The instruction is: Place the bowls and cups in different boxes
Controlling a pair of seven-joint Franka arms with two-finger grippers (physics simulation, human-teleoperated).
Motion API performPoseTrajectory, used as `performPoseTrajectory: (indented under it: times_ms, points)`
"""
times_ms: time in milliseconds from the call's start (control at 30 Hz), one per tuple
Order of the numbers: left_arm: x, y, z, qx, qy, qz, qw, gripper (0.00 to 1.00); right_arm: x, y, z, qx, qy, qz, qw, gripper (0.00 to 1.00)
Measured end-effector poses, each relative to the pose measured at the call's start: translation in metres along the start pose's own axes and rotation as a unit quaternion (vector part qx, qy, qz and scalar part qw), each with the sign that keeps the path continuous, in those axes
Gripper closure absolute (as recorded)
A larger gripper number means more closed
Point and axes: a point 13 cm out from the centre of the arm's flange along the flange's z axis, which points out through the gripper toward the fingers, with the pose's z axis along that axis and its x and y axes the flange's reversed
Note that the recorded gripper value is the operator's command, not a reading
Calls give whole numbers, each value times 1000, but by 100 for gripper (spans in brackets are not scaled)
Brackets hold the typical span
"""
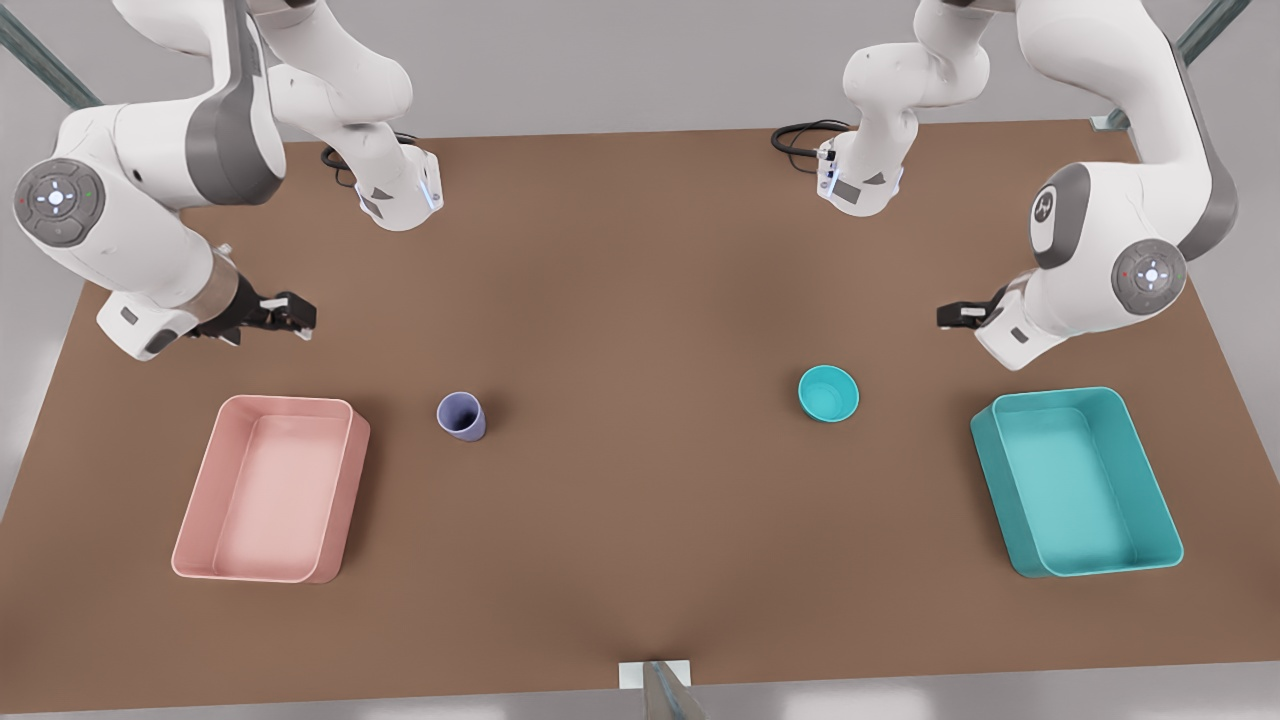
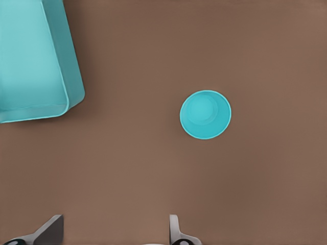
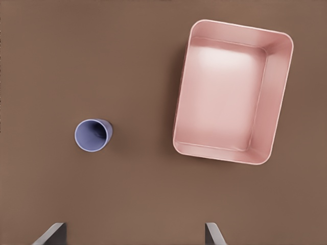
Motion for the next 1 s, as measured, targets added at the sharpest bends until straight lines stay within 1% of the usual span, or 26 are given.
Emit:
performPoseTrajectory:
  times_ms: [100, 133, 233, 300, 333, 400, 533, 767, 800, 900, 933, 967, 1000]
  points:
    - [-6, -4, 11, 8, 5, -2, 1000, 0, -11, 9, 12, -1, 3, -7, 1000, 0]
    - [-14, -10, 36, 24, 20, -3, 1000, 0, -22, 18, 29, 0, 13, -15, 1000, 0]
    - [-51, -36, 173, 98, 77, -24, 992, 0, -45, 98, 107, 3, 57, -78, 995, 0]
    - [-73, -45, 231, 130, 72, -43, 988, 0, -55, 113, 160, -1, 77, -86, 993, 0]
    - [-82, -48, 244, 141, 59, -51, 987, 0, -58, 114, 187, -3, 84, -84, 993, 0]
    - [-100, -55, 257, 165, 31, -61, 984, 0, -62, 111, 228, -7, 87, -79, 993, 0]
    - [-118, -65, 264, 186, -9, -65, 980, 0, -71, 107, 285, -13, 68, -70, 995, 0]
    - [-112, -85, 277, 188, -15, -32, 982, 0, -53, 97, 317, -18, 27, -62, 998, 0]
    - [-111, -88, 281, 187, -11, -27, 982, 4, -53, 99, 320, -18, 24, -64, 998, 0]
    - [-108, -87, 296, 176, -3, -11, 984, 6, -52, 105, 336, -18, 23, -68, 997, 0]
    - [-108, -86, 300, 173, -2, -7, 985, 13, -53, 105, 342, -19, 23, -68, 997, 0]
    - [-109, -85, 302, 171, -2, -3, 985, 38, -54, 105, 346, -19, 23, -67, 997, 0]
    - [-109, -84, 303, 169, -3, 0, 986, 58, -54, 105, 351, -19, 24, -67, 997, 0]
